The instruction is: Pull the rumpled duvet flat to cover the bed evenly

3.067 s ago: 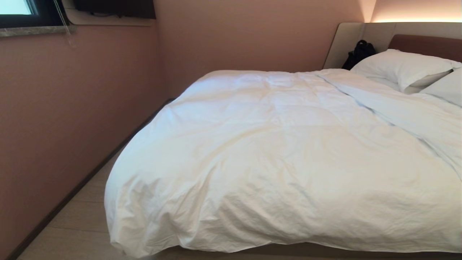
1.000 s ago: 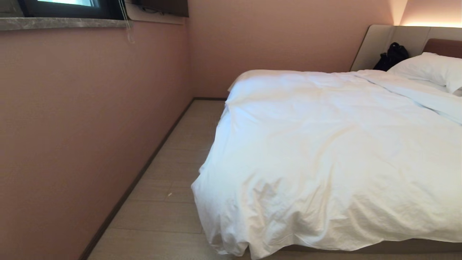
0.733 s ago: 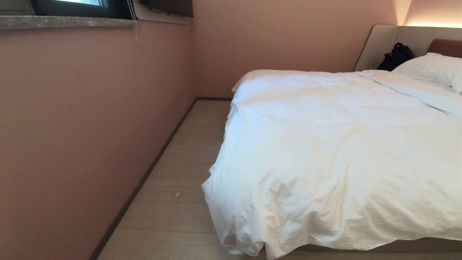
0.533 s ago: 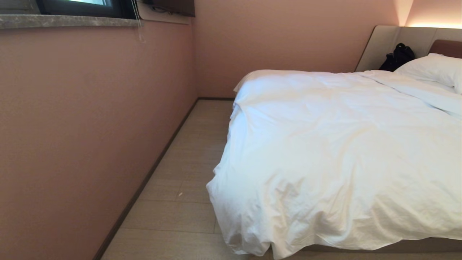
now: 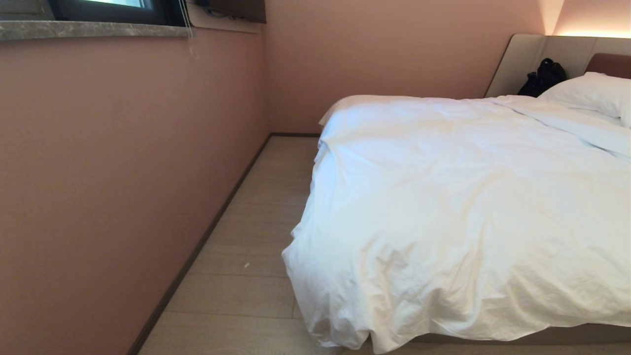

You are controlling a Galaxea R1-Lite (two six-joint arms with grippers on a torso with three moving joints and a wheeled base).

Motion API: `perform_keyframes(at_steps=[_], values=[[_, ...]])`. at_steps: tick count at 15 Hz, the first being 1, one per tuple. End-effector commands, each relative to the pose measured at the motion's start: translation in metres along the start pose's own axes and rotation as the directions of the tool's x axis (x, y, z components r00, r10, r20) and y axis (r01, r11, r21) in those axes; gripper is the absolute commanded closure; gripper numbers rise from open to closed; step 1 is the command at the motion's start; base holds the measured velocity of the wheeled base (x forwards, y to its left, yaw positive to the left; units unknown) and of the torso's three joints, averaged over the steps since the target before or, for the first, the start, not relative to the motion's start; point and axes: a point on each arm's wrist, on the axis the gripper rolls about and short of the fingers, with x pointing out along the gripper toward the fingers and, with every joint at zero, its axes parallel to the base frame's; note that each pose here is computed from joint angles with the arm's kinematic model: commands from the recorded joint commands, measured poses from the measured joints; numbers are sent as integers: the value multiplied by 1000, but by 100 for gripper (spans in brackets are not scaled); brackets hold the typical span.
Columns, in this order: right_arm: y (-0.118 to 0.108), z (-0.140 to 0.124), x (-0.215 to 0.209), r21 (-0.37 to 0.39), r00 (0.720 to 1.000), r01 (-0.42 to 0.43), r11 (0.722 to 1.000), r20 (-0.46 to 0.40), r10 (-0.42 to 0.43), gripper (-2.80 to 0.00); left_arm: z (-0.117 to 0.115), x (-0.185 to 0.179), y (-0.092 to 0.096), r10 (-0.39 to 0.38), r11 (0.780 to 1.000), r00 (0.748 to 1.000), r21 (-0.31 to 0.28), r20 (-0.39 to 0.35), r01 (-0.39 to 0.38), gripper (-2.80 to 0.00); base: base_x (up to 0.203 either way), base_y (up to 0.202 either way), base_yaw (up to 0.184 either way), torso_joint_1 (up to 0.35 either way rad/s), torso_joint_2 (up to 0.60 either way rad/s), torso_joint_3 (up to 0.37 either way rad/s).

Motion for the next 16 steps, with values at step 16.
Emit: perform_keyframes(at_steps=[16], values=[[0,0,0,-1,1000,-1,1000,0,1,0,0,0,0,1,1000,1000,-5,0,-1,0,0,0,0,0,0,0]])
